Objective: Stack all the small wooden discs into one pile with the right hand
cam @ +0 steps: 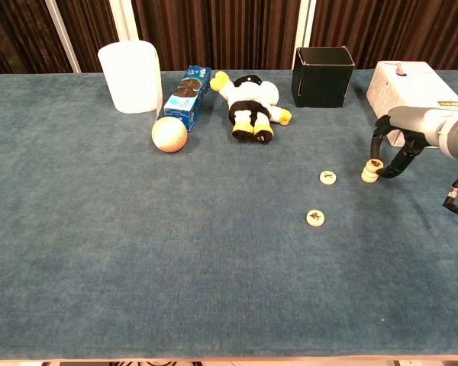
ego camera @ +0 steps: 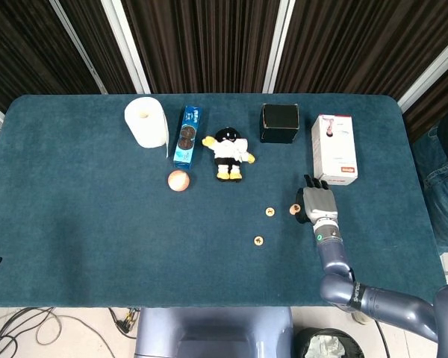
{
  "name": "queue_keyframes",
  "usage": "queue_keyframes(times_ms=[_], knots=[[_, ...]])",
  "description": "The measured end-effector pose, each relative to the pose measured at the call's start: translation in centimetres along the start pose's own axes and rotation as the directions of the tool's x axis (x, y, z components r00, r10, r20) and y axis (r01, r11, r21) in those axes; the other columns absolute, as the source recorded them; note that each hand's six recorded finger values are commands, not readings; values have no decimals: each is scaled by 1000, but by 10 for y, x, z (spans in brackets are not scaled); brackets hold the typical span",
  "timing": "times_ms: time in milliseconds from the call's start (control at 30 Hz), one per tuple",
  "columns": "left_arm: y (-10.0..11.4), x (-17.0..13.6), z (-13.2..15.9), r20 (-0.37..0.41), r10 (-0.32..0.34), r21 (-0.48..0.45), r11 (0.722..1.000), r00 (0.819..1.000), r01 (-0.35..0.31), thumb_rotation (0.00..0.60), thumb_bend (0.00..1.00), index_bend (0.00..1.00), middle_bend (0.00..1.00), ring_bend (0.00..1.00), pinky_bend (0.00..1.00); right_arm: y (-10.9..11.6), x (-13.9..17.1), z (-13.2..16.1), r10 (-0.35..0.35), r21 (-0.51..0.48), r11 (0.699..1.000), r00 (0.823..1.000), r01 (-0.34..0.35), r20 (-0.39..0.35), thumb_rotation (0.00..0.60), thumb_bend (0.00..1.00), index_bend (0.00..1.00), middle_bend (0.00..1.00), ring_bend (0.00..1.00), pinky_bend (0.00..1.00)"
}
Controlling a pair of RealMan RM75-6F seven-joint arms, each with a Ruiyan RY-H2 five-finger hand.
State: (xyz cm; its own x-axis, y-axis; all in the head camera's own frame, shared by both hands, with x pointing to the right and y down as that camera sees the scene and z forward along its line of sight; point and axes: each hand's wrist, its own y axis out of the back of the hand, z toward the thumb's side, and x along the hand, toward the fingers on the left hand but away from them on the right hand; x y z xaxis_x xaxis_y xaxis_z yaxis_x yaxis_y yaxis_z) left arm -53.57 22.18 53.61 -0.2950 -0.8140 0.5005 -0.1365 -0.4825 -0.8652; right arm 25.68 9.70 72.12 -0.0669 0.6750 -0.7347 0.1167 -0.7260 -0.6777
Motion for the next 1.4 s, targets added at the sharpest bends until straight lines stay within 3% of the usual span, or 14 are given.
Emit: queue_keyframes(times_ms=[1400], knots=[[-2,1,0,-6,-8,6,1000,1000,8,600,148,73,0,0,4,-3,-1,-1,5,2,1000,1000,-5,4,600,406,470,0,0,0]])
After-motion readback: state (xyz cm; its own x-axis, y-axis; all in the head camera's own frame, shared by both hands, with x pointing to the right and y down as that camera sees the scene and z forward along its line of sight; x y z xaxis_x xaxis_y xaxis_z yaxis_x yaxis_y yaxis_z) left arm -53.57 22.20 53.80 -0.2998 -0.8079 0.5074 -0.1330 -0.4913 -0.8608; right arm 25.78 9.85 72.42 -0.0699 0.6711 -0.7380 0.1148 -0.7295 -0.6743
